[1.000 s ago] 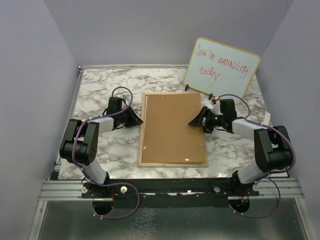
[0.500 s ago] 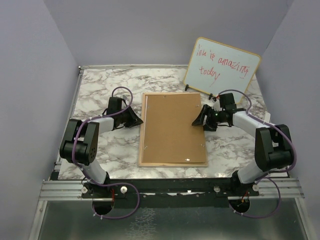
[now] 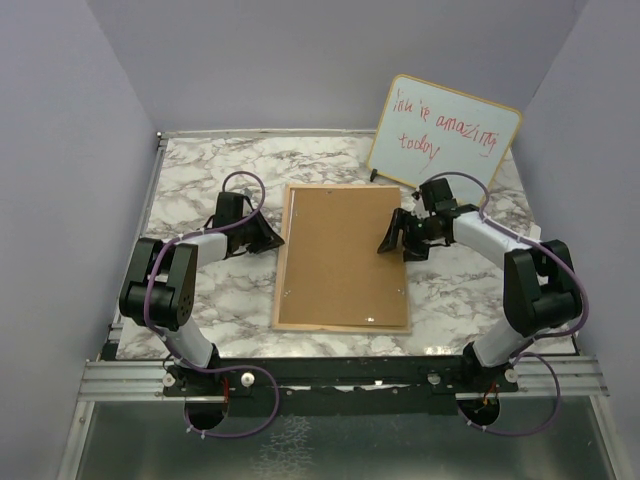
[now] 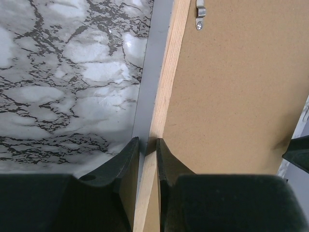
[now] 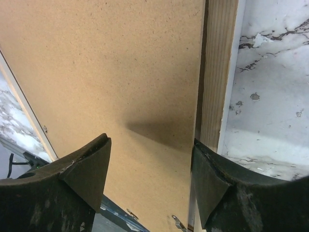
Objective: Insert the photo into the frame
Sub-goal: Turn over the photo frame item on the photo frame.
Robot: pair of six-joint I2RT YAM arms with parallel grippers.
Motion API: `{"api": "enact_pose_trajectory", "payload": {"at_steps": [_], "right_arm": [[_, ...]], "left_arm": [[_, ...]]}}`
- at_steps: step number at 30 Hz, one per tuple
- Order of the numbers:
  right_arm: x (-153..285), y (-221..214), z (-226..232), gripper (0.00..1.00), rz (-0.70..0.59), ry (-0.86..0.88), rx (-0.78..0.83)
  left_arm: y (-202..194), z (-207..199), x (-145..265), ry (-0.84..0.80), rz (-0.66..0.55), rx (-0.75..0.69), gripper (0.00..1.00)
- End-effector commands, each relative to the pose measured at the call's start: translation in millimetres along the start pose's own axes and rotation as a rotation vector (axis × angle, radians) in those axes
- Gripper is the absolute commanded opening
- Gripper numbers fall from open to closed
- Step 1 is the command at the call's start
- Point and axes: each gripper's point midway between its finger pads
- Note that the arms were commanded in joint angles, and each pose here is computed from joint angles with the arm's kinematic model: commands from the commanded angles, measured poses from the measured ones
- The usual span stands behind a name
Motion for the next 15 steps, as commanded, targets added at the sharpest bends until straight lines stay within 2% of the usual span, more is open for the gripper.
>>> {"api": "enact_pose_trajectory", "payload": {"at_steps": [1, 7, 15], "right_arm": [[-1.2, 8.9, 6.7, 0.69, 0.002, -0.006, 0.052], [-20.0, 10.1, 24.0, 0.62, 0.047, 0.023, 0.108], [-30.0, 15.7, 30.3, 0.5, 0.036, 0.075, 0.209]], "left_arm": [[-13.0, 42.0, -4.7, 0.16, 0.029, -0.006, 0.21], [-20.0, 36.8, -8.7, 0.122, 0.076, -0.004, 0.21], [-22.9, 39.0, -9.9, 0.131, 0.099, -0.007, 0.21]]}}
Point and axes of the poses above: each gripper's point midway between its finger pads, its own x axis back along the fingers, its own z axis along the line the jaws close on, y = z × x, and after that the axes turned 14 degrees about x, right-handed
